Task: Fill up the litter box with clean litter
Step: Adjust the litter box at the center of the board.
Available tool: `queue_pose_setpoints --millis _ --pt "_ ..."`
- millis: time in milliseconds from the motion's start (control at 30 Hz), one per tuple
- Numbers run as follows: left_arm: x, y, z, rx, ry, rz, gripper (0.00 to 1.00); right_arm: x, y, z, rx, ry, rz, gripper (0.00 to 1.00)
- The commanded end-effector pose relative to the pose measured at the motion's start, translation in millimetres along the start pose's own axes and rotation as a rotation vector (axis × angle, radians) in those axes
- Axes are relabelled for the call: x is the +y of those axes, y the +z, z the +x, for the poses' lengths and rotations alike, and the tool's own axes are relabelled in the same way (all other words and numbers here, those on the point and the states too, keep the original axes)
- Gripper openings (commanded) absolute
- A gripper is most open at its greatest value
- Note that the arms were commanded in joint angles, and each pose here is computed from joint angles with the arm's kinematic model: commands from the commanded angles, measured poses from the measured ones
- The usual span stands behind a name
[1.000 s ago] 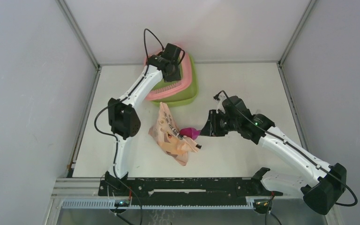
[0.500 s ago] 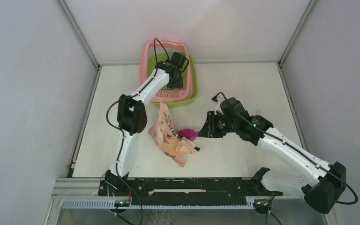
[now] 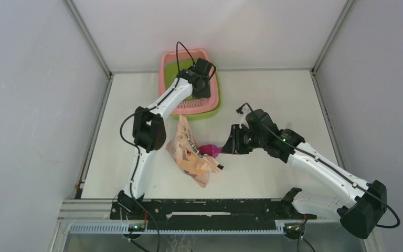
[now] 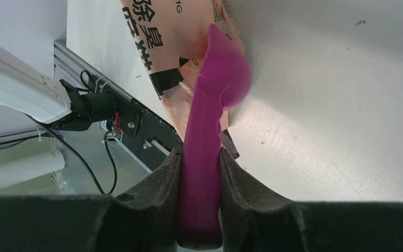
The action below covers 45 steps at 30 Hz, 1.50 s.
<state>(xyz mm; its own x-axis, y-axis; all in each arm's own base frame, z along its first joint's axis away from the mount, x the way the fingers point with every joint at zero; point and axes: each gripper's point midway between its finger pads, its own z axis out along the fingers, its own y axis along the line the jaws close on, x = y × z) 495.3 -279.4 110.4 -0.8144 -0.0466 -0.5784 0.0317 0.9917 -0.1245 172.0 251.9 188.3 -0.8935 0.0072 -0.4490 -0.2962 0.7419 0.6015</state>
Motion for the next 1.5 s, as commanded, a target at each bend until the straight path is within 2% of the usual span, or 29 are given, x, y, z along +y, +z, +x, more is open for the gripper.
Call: queue_pose_setpoints --millis 0,367,700,1133,1467 --pt "-15.7 -34.8 -31.1 -0.081 -0.005 0.09 0.4 18.8 -0.5 -3.4 -0.01 -0.009 -0.075 0.0" --pt "-24.0 -48.9 -30.4 -0.088 -0.021 0.151 0.4 17.0 3.0 -0.5 -0.002 -0.009 -0.079 0.0" --pt "-35.6 -37.3 -11.3 -0.042 -0.014 0.183 0.38 14.5 4.9 2.6 0.005 -0.009 -0.078 0.0" --pt "-44.8 -35.7 11.2 -0.019 0.046 0.17 0.37 13.5 8.6 3.1 0.01 -0.007 -0.079 0.0" --pt "-57.7 -50.7 14.8 -0.051 0.077 0.231 0.4 12.5 11.0 4.8 0.015 -0.005 -0.081 0.0"
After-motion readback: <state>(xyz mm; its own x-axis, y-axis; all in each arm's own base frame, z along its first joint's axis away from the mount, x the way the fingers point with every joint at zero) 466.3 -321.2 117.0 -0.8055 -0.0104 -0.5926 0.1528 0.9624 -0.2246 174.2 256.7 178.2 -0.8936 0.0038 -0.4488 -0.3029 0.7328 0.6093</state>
